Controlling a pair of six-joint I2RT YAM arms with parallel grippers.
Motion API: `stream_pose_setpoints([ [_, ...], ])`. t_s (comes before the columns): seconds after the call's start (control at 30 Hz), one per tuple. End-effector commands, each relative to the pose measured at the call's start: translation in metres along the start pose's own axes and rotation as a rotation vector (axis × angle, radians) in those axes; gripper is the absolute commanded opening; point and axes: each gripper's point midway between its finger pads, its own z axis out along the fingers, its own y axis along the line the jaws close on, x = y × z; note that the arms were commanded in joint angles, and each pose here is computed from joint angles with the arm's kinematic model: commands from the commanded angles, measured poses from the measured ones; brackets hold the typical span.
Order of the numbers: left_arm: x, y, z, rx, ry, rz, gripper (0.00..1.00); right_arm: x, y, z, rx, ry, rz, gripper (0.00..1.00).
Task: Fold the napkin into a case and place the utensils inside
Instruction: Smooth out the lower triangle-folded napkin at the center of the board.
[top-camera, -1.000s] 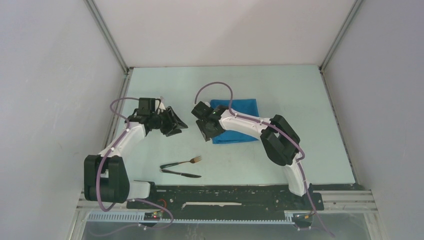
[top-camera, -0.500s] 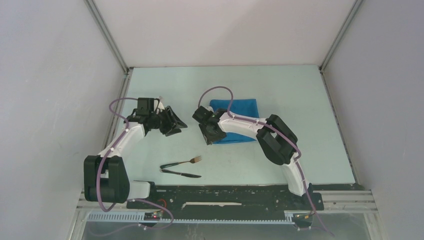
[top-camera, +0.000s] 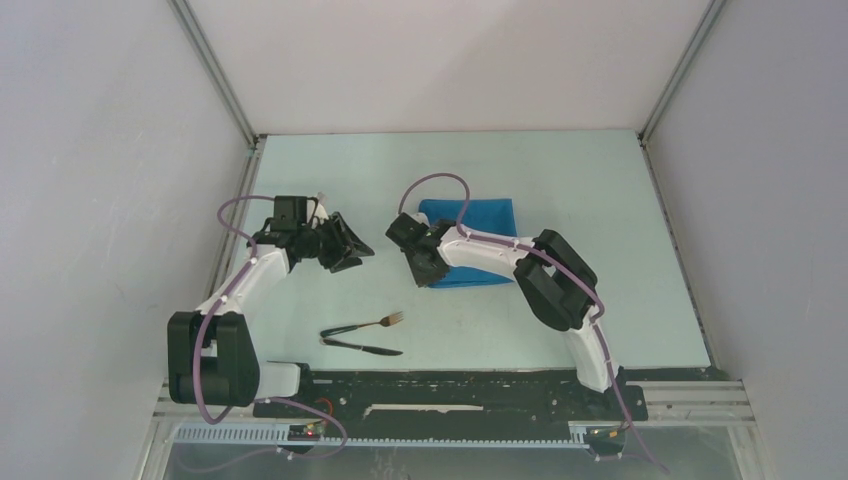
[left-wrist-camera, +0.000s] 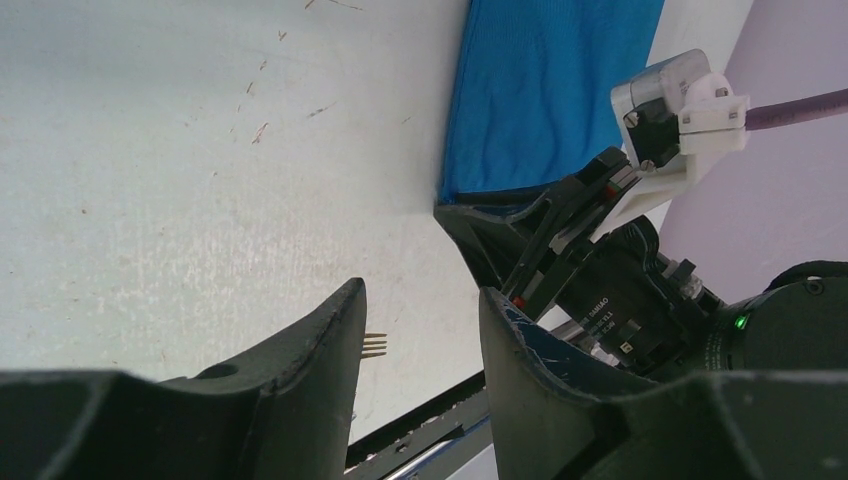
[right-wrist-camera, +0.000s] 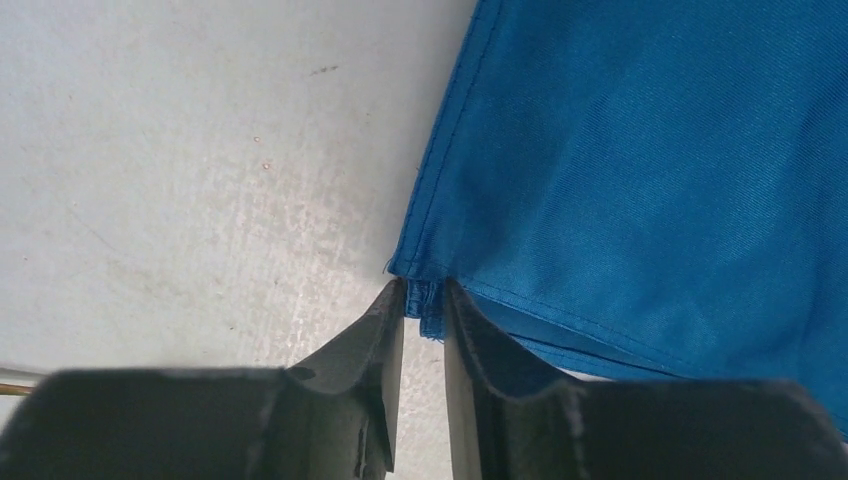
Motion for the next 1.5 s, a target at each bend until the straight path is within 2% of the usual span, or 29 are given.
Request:
stream_pose_setpoints([
  [0.0, 0.0, -0.007, -0.007, 0.043, -0.018, 0.036, 0.5, 0.022, -0.017, 0.015, 0.035, 0.069, 0.011, 0.25],
  [0.07, 0.0, -0.007, -0.008, 0.044, -0.018, 0.035, 0.51, 0.018, -0.018, 0.011, 0.039, 0.057, 0.0, 0.28],
  [0.13, -0.001, -0.008, -0.008, 0.045, -0.02, 0.037, 0.51, 0.014, -0.015, 0.003, 0.04, 0.044, -0.021, 0.38],
  [0.3, -0.001, -0.007, -0.007, 0.045, -0.021, 0.032, 0.51, 0.003, -0.01, -0.027, 0.038, 0.001, -0.042, 0.49],
  [0.47, 0.008, -0.006, 0.007, 0.074, 0.03, -0.01, 0.49, -0.013, -0.01, -0.061, -0.05, -0.06, 0.045, 0.57],
  [0.53, 0.018, -0.014, 0.016, 0.093, 0.069, -0.009, 0.52, -0.023, -0.016, -0.073, -0.103, -0.107, 0.114, 0.59],
  [0.63, 0.039, -0.029, 0.037, 0.097, 0.131, 0.018, 0.56, -0.024, -0.037, -0.084, -0.167, -0.139, 0.217, 0.59],
  [0.77, 0.066, -0.044, 0.072, 0.098, 0.19, 0.001, 0.46, -0.024, -0.09, -0.093, -0.187, -0.189, 0.359, 0.59],
  [0.9, 0.087, -0.053, 0.103, 0.077, 0.237, 0.0, 0.44, -0.016, -0.147, -0.102, -0.211, -0.216, 0.474, 0.58],
  [1.1, 0.082, -0.046, 0.131, 0.014, 0.212, -0.004, 0.42, -0.003, -0.22, -0.095, -0.233, -0.239, 0.604, 0.59],
  [1.23, 0.069, -0.043, 0.141, -0.021, 0.163, 0.008, 0.36, 0.0, -0.236, -0.088, -0.288, -0.231, 0.64, 0.58],
  [1.47, 0.061, -0.035, 0.15, -0.077, 0.14, 0.019, 0.33, 0.005, -0.251, -0.076, -0.287, -0.214, 0.666, 0.58],
])
